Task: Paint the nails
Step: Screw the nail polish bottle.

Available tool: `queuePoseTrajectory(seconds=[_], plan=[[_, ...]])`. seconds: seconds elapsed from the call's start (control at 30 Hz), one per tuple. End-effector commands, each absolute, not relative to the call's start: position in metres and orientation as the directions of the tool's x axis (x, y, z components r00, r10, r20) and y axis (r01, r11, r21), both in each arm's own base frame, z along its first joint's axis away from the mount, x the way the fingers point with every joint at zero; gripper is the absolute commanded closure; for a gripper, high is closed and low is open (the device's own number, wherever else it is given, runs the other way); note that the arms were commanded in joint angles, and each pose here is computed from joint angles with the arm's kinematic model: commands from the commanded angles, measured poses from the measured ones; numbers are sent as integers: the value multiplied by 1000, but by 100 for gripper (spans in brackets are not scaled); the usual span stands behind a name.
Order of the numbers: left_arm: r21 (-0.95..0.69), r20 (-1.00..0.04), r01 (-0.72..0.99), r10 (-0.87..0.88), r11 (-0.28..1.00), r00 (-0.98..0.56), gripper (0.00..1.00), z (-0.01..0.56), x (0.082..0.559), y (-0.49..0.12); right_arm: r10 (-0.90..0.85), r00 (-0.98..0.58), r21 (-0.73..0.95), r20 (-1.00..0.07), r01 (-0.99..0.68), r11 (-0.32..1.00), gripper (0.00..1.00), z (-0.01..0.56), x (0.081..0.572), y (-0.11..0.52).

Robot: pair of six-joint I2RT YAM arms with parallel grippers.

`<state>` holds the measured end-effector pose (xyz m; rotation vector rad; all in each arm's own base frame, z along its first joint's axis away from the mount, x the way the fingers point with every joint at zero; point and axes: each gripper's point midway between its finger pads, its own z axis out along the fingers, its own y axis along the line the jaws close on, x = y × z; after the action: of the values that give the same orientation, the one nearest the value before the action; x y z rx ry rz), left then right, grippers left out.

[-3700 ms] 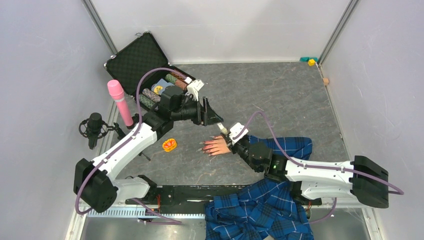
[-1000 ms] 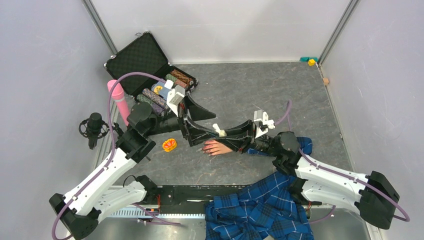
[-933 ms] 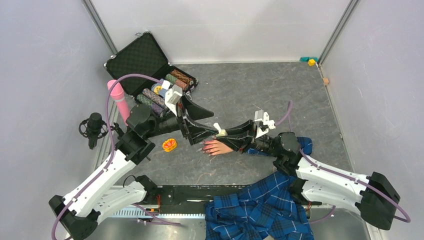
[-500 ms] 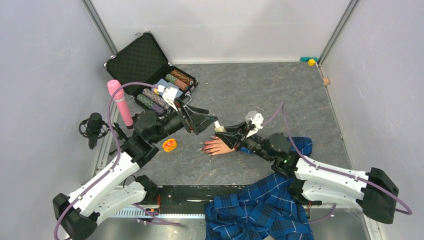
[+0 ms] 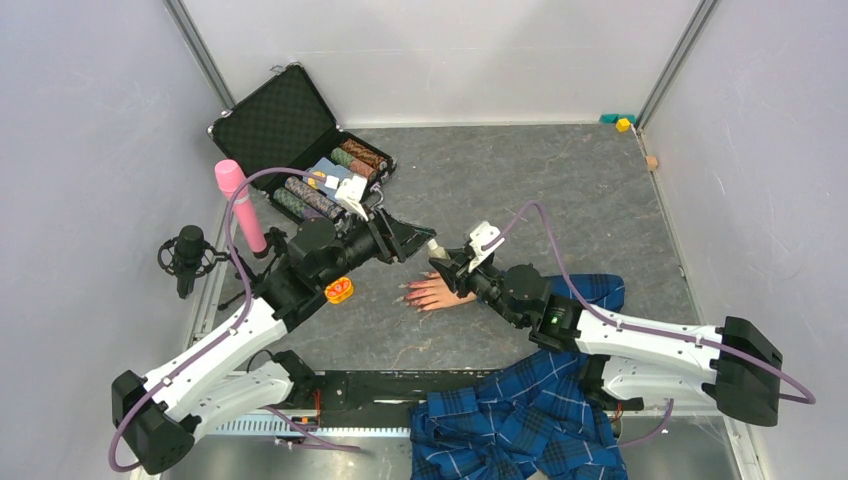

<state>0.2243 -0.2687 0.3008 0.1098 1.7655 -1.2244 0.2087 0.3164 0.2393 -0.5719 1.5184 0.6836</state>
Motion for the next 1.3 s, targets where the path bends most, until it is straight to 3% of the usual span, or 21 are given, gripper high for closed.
queuePoseTrajectory(seconds=[0.0,0.27,0.4,0.63,0.83,1.03,1.27], plan=[[-703,-709,512,-432,494,-557,38,297,226,-273,88,-22,80,-996,-680,728,100,267,217,318],[-711,-697,478,-422,516,-581,38,282,230,-280,87,-21,78,-996,-680,729,100,268,217,318],[-717,-691,486,-421,499,-588,44,283,230,-286,90,-19,79,-996,-681,728,100,268,217,318],[-728,-676,479,-401,490,-618,66,272,230,-296,106,-18,89,-994,-686,722,100,270,215,318],[-738,-671,494,-422,460,-610,98,275,227,-295,160,-16,121,-987,-728,674,100,280,206,321],[-713,-700,588,-437,383,-564,98,292,213,-293,243,-25,166,-970,-797,580,100,297,193,322],[-603,-766,775,-410,192,-495,98,333,174,-297,380,-88,232,-921,-907,352,100,316,174,319]])
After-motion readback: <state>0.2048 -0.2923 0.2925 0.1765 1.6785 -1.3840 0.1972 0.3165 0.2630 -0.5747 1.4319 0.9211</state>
